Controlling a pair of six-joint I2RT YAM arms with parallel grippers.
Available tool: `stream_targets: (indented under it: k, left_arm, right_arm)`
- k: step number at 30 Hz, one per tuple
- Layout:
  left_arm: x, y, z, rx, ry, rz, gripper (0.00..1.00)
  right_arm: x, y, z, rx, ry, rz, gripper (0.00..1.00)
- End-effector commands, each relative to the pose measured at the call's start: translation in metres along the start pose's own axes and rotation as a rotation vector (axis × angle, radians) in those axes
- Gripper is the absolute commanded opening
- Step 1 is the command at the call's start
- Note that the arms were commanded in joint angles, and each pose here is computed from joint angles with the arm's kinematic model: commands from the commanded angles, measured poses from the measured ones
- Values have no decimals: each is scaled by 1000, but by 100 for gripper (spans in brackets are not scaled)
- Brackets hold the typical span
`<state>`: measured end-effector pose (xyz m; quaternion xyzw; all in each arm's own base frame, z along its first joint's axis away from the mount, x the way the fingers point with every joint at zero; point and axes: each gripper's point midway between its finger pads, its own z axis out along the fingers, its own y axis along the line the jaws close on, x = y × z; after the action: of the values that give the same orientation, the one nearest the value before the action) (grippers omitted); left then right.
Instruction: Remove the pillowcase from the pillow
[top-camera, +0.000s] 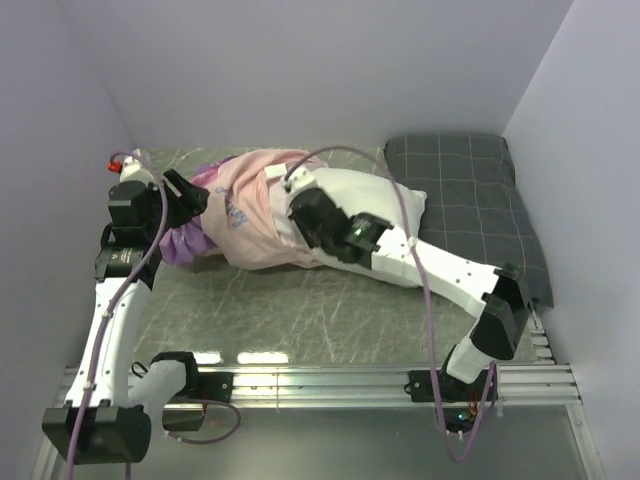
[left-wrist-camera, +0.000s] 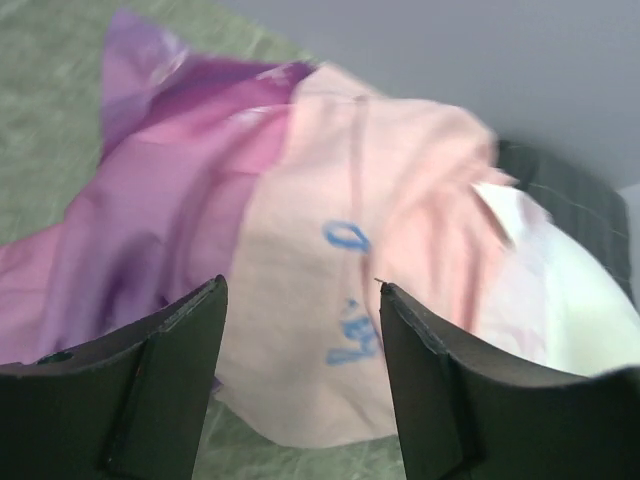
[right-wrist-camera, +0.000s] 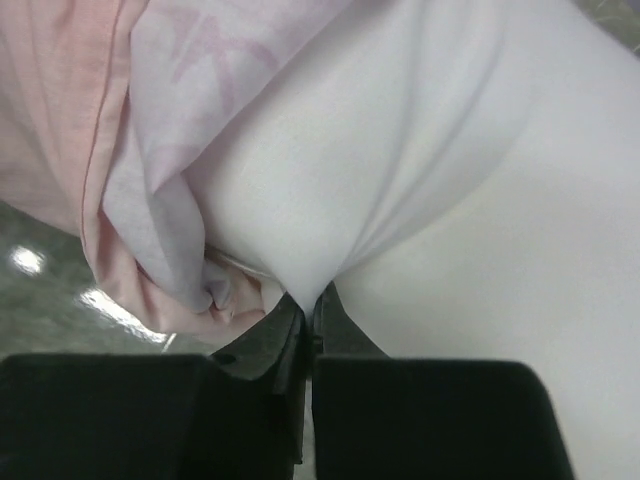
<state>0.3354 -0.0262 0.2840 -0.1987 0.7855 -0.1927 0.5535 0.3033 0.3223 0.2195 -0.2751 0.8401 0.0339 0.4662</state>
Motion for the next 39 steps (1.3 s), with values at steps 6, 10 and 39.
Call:
stream_targets:
  k: [6,10,39]
  left_arm:
    - [-45,-46,-56,36,-161,104,68]
    - [-42,-61,-65,98,-146,103,68]
    - [87,-111,-41,199,138,94,68]
  right_arm:
    - [-128,-50,-102,-331,-348,313,0]
    - [-145,-74,-102,-396,-375,427,0]
    - [-122,-78,122,-366,-113,696,0]
